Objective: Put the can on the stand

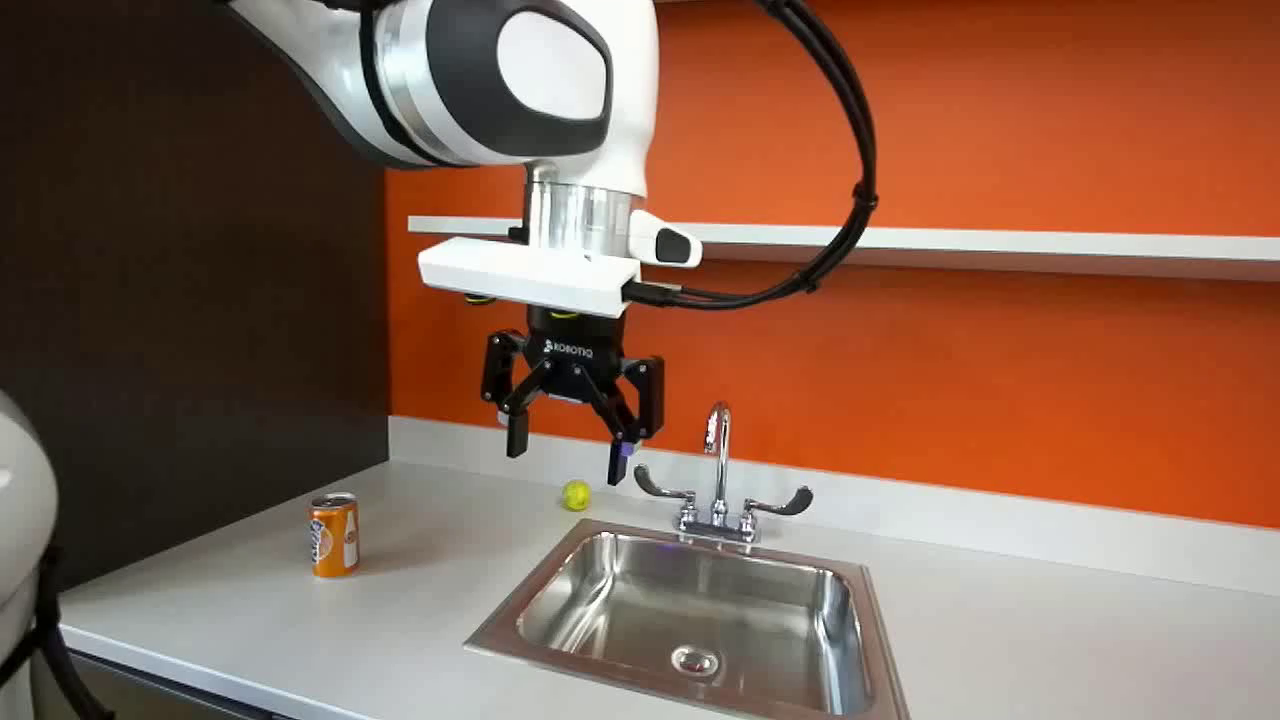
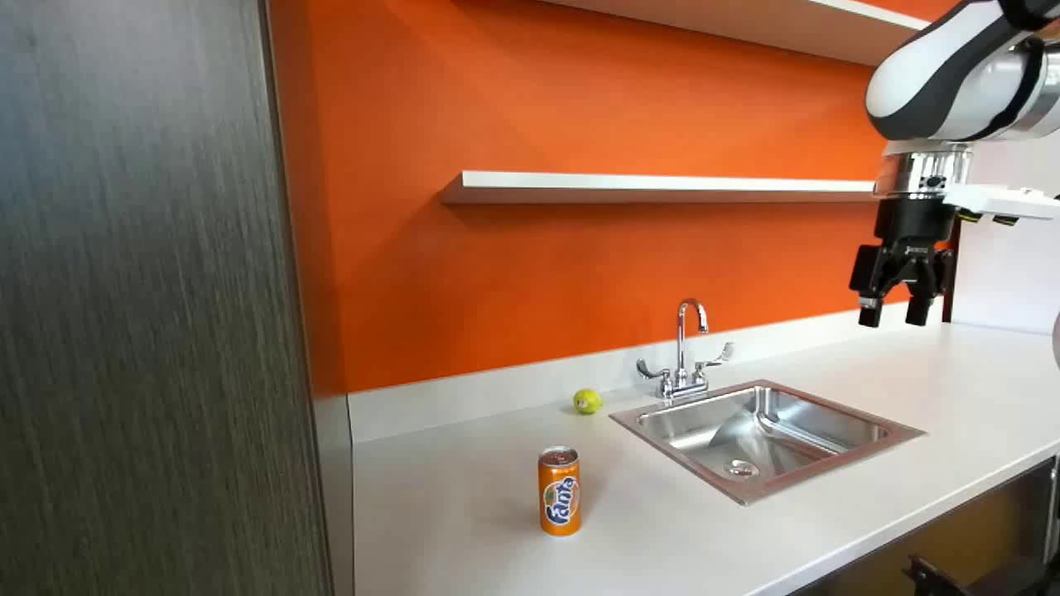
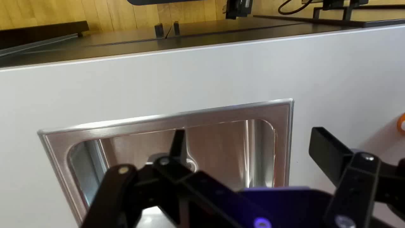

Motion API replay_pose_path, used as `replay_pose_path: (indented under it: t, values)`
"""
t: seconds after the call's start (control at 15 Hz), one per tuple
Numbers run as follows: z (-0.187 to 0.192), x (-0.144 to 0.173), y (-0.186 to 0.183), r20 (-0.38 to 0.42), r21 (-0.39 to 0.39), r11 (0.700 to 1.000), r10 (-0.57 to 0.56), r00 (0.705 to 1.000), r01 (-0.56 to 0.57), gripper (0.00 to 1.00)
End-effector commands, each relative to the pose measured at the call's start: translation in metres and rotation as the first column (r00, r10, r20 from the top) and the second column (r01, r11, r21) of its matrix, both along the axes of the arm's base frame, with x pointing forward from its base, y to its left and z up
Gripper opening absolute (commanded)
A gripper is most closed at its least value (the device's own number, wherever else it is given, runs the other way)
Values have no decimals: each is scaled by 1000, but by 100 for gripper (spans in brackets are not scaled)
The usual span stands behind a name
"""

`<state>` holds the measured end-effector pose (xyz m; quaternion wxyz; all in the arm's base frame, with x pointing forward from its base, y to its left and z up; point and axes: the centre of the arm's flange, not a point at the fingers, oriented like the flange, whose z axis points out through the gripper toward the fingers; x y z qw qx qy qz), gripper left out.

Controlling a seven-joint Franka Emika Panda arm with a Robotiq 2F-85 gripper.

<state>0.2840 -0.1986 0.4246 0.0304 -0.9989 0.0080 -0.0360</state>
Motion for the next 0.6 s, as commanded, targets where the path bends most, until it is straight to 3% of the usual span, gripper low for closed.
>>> replay_pose_path:
  t: [0.0, 0.27, 0.53]
  values:
    - [0, 0, 0, -1, 0, 1000, 0, 1000, 0, 100]
    - [0, 0, 0, -1, 0, 1000, 0, 1000, 0, 100]
    - [-7, 17, 41, 7, 1, 1000, 9, 1000, -9, 100]
